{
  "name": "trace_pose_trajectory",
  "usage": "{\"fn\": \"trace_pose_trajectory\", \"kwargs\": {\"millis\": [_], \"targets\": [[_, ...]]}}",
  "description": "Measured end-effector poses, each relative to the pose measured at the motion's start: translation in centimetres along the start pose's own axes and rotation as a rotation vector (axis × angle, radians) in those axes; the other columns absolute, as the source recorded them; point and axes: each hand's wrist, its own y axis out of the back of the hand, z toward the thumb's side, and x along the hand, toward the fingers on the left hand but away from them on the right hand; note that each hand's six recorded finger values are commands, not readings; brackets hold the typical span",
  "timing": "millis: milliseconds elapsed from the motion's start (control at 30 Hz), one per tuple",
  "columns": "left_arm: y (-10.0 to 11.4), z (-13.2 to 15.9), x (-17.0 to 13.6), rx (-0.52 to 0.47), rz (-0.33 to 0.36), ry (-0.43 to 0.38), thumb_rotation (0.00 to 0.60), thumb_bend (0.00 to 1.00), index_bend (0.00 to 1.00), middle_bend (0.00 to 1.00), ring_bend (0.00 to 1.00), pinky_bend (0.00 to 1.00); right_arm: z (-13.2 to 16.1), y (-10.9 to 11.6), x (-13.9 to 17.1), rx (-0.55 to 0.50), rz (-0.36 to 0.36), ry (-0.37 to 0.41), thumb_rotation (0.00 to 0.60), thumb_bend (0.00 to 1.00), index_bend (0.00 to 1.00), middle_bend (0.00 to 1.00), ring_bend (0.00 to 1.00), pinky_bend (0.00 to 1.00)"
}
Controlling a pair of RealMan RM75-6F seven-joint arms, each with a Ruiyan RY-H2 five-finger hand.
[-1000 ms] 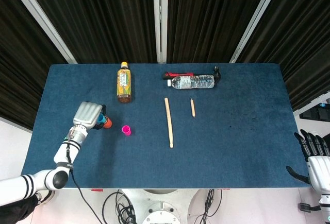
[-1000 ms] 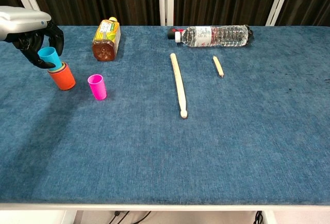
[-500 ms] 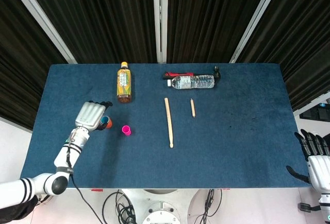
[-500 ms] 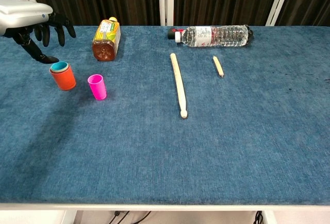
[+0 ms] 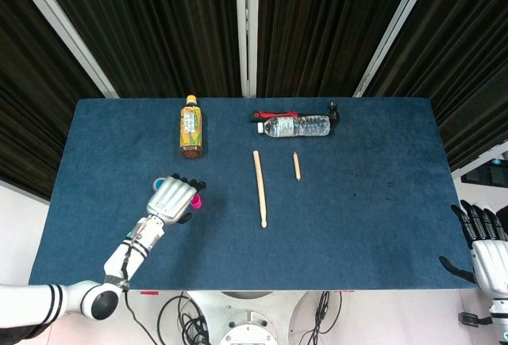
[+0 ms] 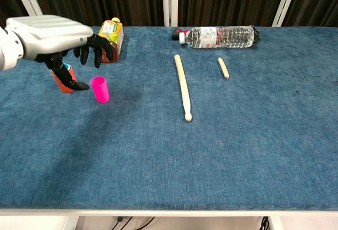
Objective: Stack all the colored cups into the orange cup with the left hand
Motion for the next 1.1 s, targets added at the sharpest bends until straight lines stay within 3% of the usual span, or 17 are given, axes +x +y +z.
{"fn": "trace_pose_trajectory", "kwargs": {"millis": [367,700,1100], "targets": [[-1.1,-0.8,1.2,0.071,-0.007,0.044,0.600,0.22,0.28,0.33,0.38,0.35,-0.2,-0.2,-0.2,-0.002,0.011,0.001,0.600,0.11,0.00,0.00,0.00,0.00],[-2.2,-1.3,1.8,0.045,-0.033,0.061,0.600,0.22,0.33,0.37,0.40,0.37,-0.3,-0.4,-0.3,0.003,0.023,-0.008,0.600,0.11,0.00,0.00,0.00,0.00],[-2.9,-0.2,2.5,0.018,-0.027,0.019,0.600,0.22,0.39,0.41,0.46,0.40,-0.6,-0.8,-0.4,0.003,0.032,-0.018,0.600,0.12,0.00,0.00,0.00,0.00]]}}
